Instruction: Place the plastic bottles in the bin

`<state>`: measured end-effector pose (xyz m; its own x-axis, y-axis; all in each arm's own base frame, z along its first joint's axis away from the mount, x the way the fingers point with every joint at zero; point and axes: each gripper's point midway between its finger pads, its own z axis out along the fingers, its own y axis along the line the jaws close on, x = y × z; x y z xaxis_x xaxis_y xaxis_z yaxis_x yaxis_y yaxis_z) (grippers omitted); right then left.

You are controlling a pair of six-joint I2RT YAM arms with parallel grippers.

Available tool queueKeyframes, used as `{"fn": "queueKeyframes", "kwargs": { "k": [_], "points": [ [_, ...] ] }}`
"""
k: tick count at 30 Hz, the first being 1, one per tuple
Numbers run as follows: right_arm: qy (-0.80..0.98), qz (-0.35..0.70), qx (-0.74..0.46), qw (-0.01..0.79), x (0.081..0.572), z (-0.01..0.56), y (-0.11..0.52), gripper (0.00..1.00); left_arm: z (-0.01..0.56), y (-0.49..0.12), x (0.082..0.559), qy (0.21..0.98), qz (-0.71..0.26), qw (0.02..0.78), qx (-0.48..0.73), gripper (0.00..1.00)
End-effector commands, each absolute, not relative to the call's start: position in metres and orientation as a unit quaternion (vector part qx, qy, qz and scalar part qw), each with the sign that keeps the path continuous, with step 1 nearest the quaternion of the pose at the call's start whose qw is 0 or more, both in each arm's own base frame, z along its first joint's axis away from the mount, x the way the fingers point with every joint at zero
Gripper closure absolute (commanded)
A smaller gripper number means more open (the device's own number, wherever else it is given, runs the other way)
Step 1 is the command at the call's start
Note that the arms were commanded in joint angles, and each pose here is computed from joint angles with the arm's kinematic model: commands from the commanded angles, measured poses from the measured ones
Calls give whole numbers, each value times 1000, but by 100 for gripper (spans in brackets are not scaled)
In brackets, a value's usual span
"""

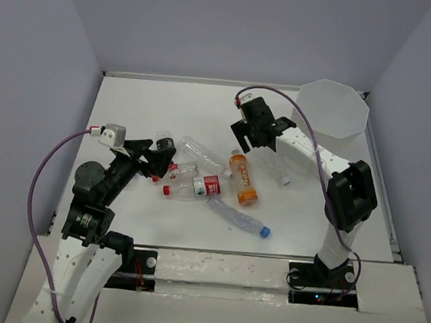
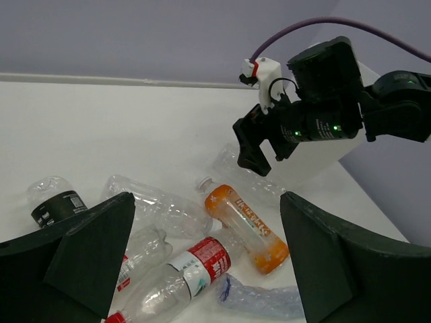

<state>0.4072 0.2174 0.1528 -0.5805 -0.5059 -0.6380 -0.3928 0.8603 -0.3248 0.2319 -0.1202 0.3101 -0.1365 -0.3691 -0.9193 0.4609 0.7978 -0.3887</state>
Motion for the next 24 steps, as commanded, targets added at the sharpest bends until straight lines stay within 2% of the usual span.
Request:
{"fn": "queueKeyframes", "kwargs": {
  "k": [1,7,17,24],
  "points": [
    [885,-101,-260,373,430,154,204,8,326,-133,229,669,-345,655,60,1],
    [896,-112,-268,336,447,124,197,8,317,-136,234,682,-347,641,58,1],
    [908,-113,-286,285,447,77,197,7,305,-140,240,701,-346,621,49,1],
    [908,-137,-285,276,452,61,192,21,290,-150,240,720,-371,585,39,1]
  ]
}}
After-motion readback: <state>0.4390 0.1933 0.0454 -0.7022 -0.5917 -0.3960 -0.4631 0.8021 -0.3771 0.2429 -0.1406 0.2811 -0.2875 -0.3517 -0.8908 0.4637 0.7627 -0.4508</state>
